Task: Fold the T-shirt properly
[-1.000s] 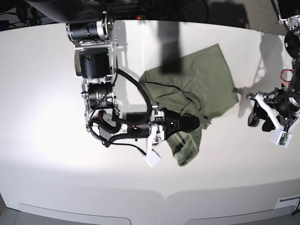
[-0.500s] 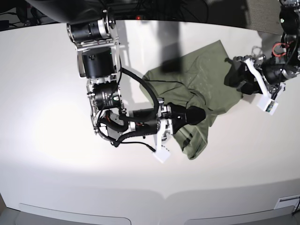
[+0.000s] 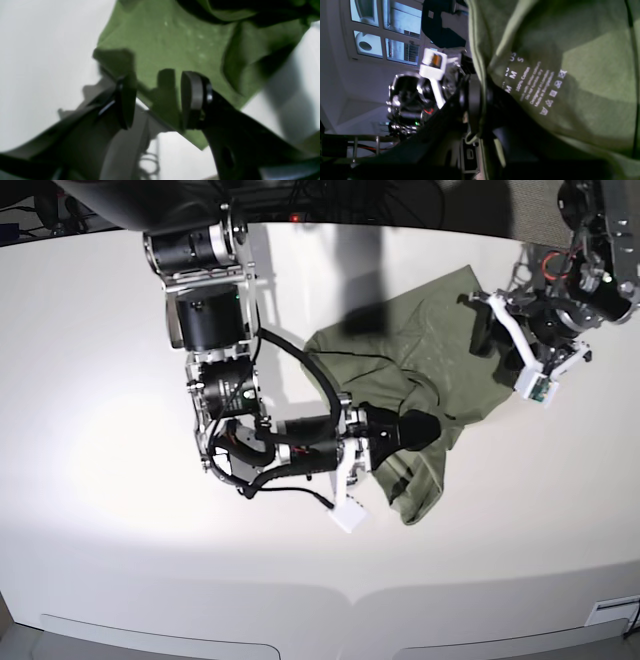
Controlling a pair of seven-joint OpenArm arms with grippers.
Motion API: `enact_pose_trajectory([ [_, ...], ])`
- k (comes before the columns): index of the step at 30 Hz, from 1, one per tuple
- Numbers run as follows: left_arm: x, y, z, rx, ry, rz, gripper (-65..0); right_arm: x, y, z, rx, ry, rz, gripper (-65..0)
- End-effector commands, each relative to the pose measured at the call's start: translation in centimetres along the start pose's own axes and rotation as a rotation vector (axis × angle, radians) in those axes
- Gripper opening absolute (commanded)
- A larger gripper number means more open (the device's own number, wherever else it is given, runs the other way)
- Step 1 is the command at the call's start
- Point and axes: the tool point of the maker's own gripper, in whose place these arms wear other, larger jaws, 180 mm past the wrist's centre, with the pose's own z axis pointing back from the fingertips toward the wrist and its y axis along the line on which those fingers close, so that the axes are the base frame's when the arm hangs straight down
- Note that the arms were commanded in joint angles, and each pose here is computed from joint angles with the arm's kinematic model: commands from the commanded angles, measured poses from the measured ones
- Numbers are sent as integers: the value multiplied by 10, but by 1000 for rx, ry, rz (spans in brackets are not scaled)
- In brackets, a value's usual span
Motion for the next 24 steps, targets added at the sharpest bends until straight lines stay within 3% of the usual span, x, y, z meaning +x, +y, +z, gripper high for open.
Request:
enact_pose_trajectory([
  [1,12,3,2,22,-39,-18,-368,22,15,-1,34,-35,55,-650],
  [9,11,-17,-14,19,-35,-41,-368,23,16,-1,34,-35,57,-650],
  [18,-17,10,-63,66,117,-22,-369,23,16,0,37,-37,57,-650],
  [24,9,7,-69,21,63,11,-369,23,16,-1,38,-38,57,-650],
])
